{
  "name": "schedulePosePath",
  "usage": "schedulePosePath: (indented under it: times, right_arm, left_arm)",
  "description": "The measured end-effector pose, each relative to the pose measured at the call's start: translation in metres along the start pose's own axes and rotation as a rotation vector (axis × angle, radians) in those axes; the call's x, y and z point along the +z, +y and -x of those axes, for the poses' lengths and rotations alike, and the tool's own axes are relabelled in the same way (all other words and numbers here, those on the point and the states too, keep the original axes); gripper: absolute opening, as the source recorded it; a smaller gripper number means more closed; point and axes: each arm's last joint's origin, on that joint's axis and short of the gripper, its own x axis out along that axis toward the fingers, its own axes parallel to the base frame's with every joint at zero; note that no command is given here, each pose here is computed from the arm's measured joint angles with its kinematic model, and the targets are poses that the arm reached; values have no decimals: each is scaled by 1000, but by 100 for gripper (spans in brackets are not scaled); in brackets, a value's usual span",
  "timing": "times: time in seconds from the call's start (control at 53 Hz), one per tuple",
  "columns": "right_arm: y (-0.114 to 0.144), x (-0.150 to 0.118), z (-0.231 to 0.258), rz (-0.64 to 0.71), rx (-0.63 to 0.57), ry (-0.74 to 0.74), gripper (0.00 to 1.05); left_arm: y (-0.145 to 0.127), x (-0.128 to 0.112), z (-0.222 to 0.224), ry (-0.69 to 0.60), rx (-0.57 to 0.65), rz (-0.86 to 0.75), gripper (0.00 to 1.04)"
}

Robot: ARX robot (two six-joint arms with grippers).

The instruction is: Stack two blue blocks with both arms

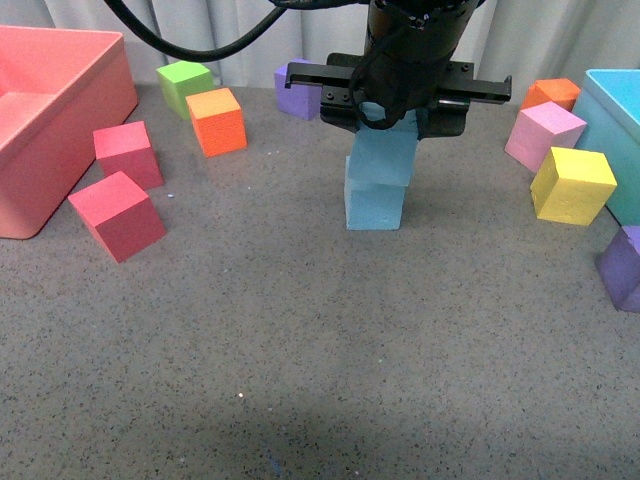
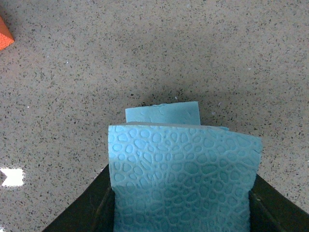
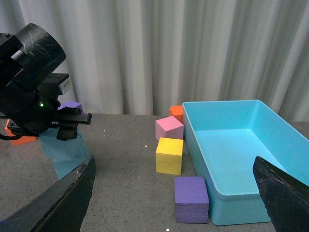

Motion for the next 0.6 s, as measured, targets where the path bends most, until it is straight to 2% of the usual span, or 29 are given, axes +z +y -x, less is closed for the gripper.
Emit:
schedulePosePath:
  times: [0.604]
  right_arm:
    - [0, 0, 0, 0, 0, 0, 95]
  left_arm:
    - [-3, 1, -20, 5, 14, 8, 47]
